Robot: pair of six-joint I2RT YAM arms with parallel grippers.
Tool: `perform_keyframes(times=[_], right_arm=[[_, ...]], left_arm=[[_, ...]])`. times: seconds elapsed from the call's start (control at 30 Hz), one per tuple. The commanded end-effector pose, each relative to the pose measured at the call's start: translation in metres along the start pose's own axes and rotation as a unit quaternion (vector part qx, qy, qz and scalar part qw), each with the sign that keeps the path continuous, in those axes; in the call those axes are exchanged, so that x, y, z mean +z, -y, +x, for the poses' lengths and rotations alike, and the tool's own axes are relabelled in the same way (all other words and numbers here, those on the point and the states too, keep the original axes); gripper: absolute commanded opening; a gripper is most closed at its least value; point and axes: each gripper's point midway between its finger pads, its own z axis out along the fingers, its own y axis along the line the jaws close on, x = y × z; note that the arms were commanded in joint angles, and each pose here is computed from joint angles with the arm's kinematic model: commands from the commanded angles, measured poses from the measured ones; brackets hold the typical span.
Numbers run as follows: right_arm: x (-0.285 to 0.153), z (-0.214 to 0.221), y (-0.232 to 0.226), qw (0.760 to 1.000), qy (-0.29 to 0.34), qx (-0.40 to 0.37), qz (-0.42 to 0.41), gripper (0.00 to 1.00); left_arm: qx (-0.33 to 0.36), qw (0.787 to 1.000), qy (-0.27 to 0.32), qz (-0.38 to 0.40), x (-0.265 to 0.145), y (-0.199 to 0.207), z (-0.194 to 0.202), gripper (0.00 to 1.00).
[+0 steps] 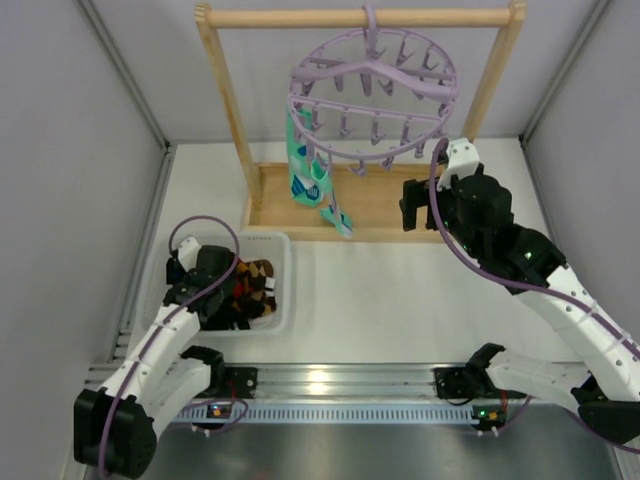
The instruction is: Remove the socks clipped to the hanger
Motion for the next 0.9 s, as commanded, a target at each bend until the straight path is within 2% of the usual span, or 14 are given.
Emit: perform_keyframes(times=[0.0,0.13,0.23,0.27,0.37,0.47,0.5,0.57,0.67,0.77,0.8,0.83,0.87], right_arm=[[-0.008,-0.024,0.001,0.998,0.049,0.026,-0.010,0.99],[-0.008,-0.022,0.001,0.998,0.048,0.026,-0.012,0.99],[-0.010,-0.022,0.002,0.998,0.048,0.025,-0.011,0.99],[-0.011,-0.023,0.002,0.998,0.050,0.026,-0.011,0.99],[-0.012,-0.024,0.002,0.998,0.051,0.027,-0.012,0.99],[-0.011,-0.022,-0.001,0.998,0.048,0.028,-0.018,0.99],[-0.011,-0.023,-0.002,0.998,0.049,0.029,-0.021,1.00],[-0.009,-0.022,-0.006,0.998,0.051,0.031,-0.030,0.99],[-0.009,-0.018,-0.021,0.995,0.054,0.030,-0.075,0.99],[-0.008,-0.015,-0.044,0.988,0.067,0.035,-0.137,0.99],[-0.012,-0.023,-0.061,0.978,0.090,0.041,-0.184,0.99],[-0.014,-0.010,-0.078,0.969,0.081,0.040,-0.231,1.00],[-0.010,-0.010,-0.079,0.967,0.093,0.041,-0.233,1.00]], left_arm=[[-0.070,0.995,0.004,0.064,0.002,0.023,-0.007,0.00],[-0.073,0.994,0.003,0.076,-0.001,0.027,-0.011,0.02],[-0.072,0.992,0.028,0.103,-0.014,0.032,-0.025,0.17],[-0.080,0.988,0.047,0.120,-0.025,0.036,-0.038,0.30],[-0.082,0.983,0.080,0.144,-0.047,0.041,-0.061,0.48],[-0.080,0.980,0.102,0.149,-0.069,0.040,-0.081,0.61],[-0.077,0.981,0.103,0.144,-0.072,0.037,-0.082,0.70],[-0.089,0.974,0.127,0.163,-0.089,0.036,-0.093,0.77],[-0.094,0.968,0.148,0.182,-0.108,0.034,-0.103,0.96],[-0.081,0.965,0.154,0.195,-0.125,0.035,-0.112,0.98],[-0.078,0.962,0.161,0.205,-0.135,0.037,-0.118,0.98],[-0.069,0.960,0.159,0.219,-0.141,0.040,-0.118,0.98],[-0.069,0.958,0.160,0.229,-0.146,0.042,-0.120,0.98]])
